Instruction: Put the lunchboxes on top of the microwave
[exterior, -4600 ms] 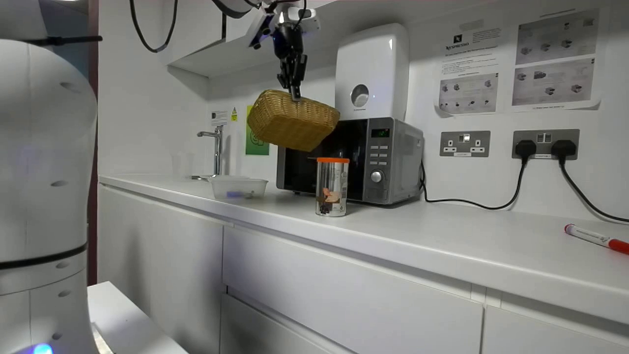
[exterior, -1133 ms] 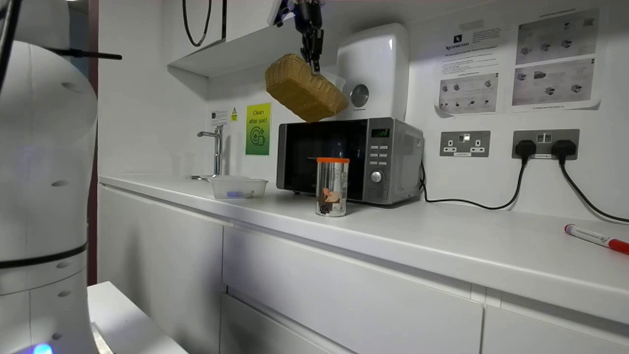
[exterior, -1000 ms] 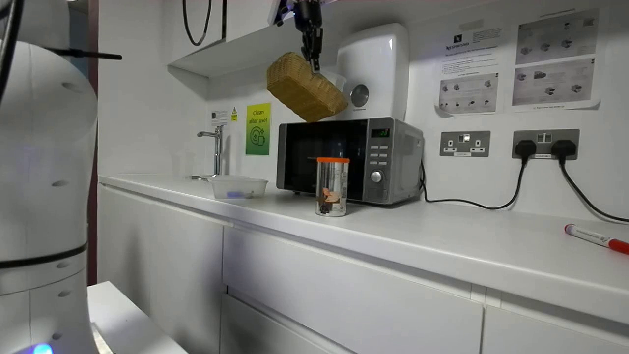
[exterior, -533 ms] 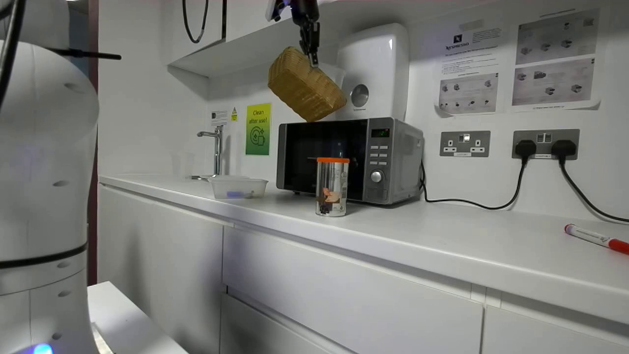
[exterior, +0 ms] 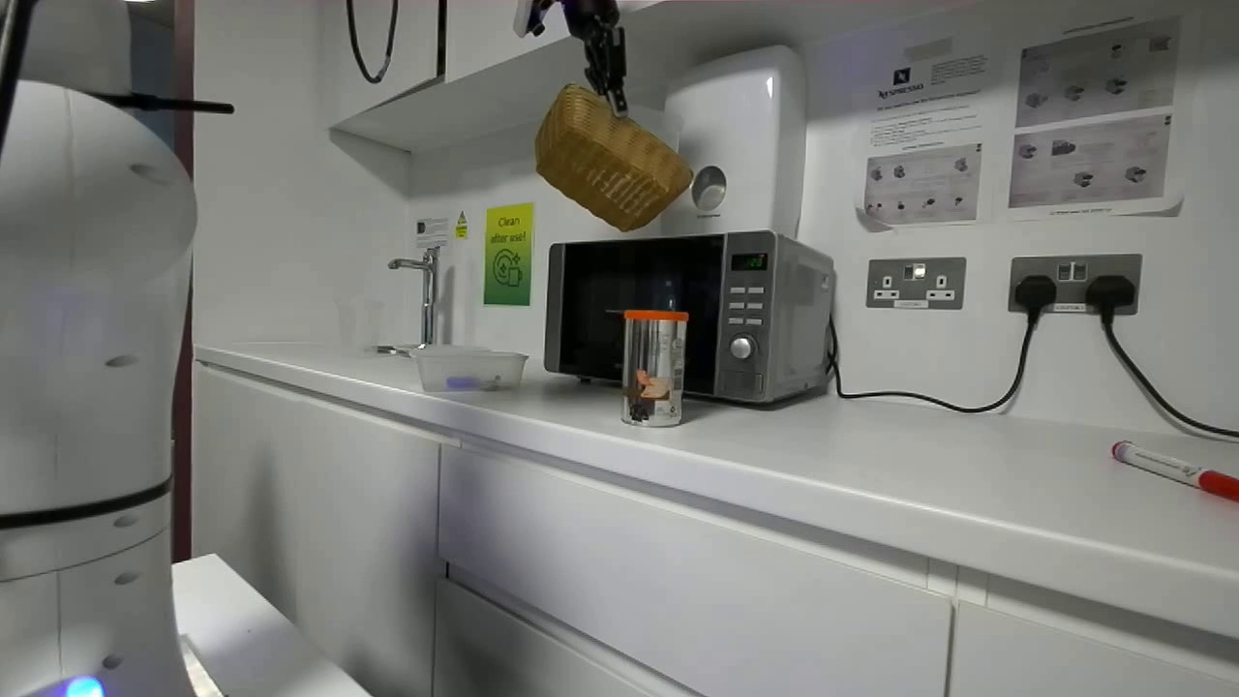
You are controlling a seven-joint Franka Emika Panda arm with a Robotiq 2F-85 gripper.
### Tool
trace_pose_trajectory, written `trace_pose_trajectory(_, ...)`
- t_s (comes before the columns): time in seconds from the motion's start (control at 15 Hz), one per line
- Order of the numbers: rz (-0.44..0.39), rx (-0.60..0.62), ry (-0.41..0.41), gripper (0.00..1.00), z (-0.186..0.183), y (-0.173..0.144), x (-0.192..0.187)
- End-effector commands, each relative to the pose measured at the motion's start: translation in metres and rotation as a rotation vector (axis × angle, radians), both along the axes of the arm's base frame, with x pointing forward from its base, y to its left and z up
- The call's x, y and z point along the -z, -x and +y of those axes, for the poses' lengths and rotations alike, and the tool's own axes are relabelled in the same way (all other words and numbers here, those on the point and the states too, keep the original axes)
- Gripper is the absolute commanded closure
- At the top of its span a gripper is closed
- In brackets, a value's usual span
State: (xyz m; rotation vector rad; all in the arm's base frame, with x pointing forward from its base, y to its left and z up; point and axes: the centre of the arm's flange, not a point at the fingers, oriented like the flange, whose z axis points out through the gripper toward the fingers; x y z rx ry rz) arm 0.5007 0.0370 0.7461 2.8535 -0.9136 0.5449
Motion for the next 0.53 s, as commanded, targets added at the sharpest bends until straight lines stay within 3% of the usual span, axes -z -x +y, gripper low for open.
trace_pose_trajectory(0.0, -0.037, 0.109, 0.068, 0.97, -0.006, -0.008, 0.007)
trace_pose_trajectory(0.47, -0.12, 0.351, 0.152, 0.97, -0.014, -0.037, 0.052)
